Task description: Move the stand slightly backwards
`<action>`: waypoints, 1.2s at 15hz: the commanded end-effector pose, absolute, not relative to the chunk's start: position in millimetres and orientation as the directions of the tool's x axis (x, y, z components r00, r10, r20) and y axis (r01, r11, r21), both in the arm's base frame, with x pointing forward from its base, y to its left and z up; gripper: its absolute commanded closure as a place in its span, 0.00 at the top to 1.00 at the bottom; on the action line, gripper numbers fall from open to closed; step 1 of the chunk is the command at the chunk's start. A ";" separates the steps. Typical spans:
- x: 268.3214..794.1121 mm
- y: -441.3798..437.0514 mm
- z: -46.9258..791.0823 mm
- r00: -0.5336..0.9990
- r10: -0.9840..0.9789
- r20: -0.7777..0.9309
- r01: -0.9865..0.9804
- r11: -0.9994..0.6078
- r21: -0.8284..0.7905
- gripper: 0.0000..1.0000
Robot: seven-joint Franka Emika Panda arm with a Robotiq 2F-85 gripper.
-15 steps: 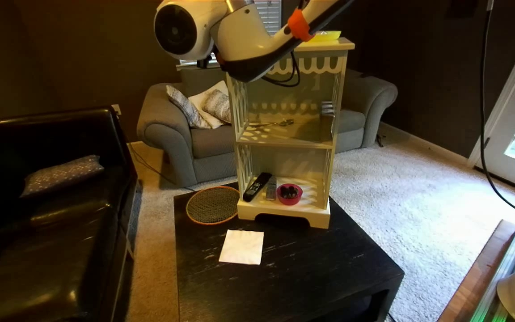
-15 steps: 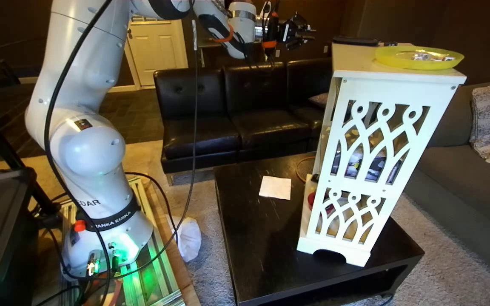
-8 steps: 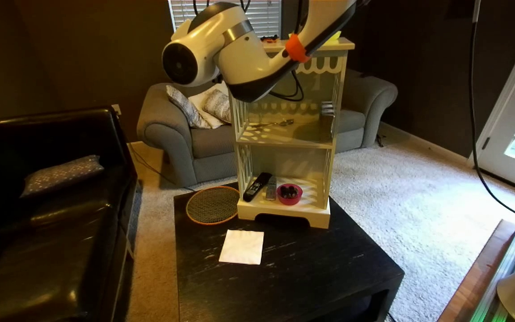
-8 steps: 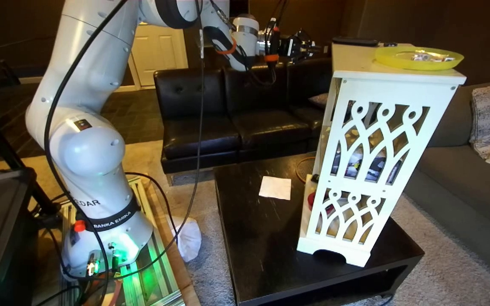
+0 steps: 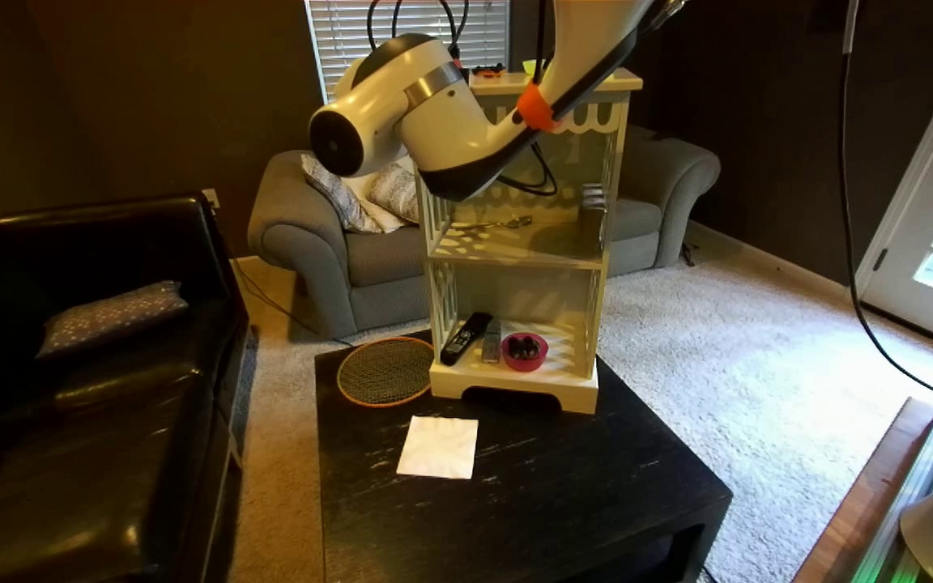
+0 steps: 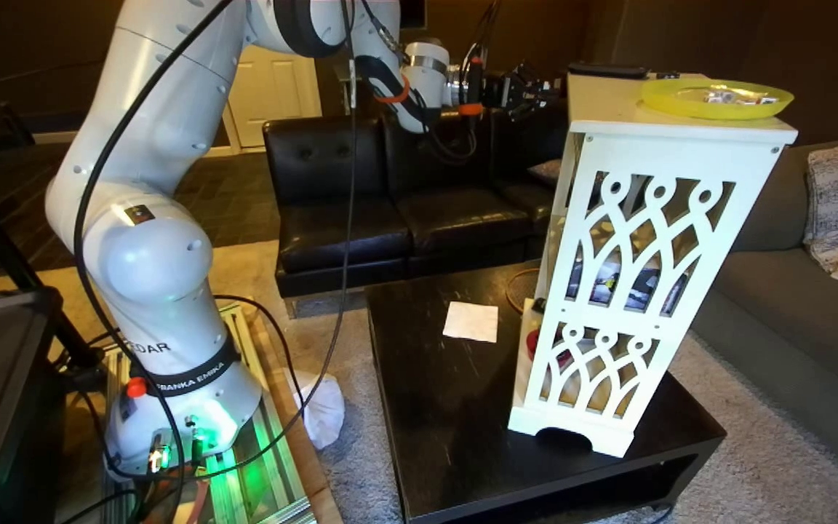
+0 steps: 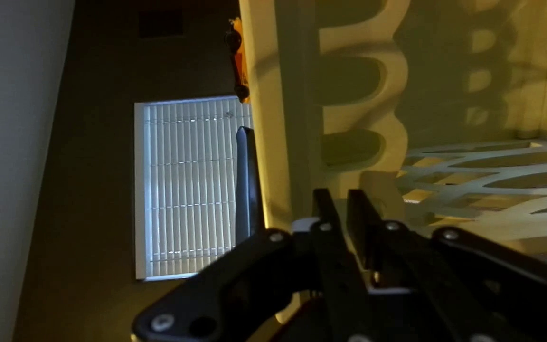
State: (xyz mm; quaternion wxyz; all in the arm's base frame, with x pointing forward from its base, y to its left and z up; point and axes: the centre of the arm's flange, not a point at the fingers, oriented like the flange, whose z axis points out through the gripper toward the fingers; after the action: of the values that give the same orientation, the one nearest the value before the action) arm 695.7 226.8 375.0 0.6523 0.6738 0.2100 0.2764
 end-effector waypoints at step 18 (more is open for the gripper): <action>718.5 202.8 406.4 0.811 0.576 0.103 -0.128 0.003 0.992 0.35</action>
State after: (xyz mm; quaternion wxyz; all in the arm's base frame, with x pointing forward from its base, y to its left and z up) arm 707.4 199.5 400.6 0.6781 0.6667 0.1665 0.2608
